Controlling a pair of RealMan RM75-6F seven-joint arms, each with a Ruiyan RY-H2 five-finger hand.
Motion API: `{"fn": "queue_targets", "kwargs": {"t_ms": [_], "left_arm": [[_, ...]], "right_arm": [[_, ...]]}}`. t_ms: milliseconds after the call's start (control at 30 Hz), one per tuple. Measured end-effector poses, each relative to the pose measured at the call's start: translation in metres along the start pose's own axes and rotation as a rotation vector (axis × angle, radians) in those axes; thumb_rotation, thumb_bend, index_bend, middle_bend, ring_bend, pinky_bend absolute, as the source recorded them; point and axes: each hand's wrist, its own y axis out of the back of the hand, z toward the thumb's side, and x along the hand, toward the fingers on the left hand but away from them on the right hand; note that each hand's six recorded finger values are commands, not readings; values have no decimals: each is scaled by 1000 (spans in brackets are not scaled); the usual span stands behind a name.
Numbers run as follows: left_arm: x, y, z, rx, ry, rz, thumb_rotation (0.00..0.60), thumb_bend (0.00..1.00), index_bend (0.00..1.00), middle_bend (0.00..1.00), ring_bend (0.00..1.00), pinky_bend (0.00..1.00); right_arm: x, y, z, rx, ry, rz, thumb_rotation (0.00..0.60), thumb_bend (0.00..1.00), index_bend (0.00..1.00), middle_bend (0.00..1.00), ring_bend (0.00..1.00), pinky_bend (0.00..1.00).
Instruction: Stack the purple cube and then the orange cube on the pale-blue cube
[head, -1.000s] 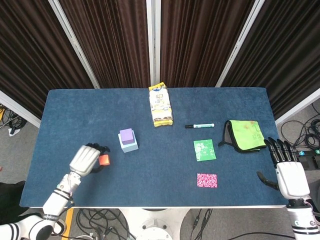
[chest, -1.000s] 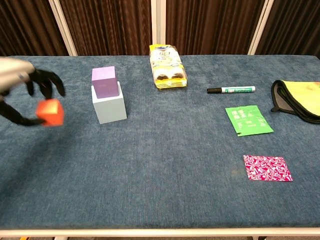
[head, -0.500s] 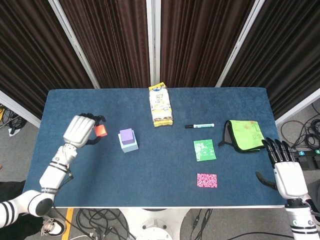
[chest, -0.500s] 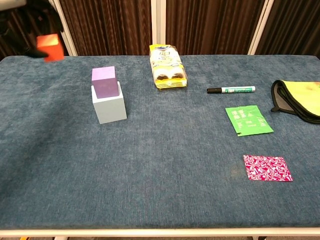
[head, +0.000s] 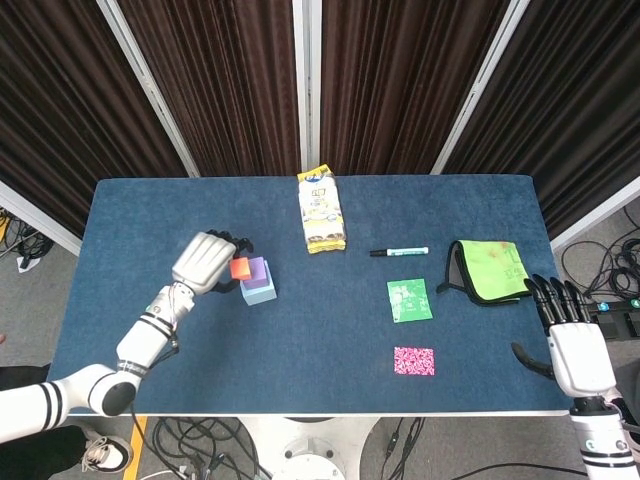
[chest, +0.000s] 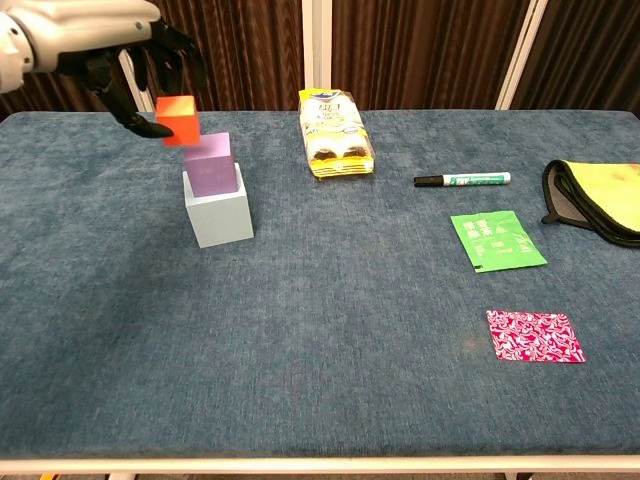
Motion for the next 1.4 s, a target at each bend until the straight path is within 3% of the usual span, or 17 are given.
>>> {"fn": "queue_targets", "kwargs": {"t_ms": [633,1400], "left_arm": [[20,-3,5,-53,17,-8,600,300,412,613,400,417],[24,-13,5,-64,27,-17,600,301,412,604,399,417]], "right_arm": [[-2,0,-1,3,-8,4,600,133,23,61,0,0],[-1,0,-2,2,-10,2,600,133,23,61,0,0]]}}
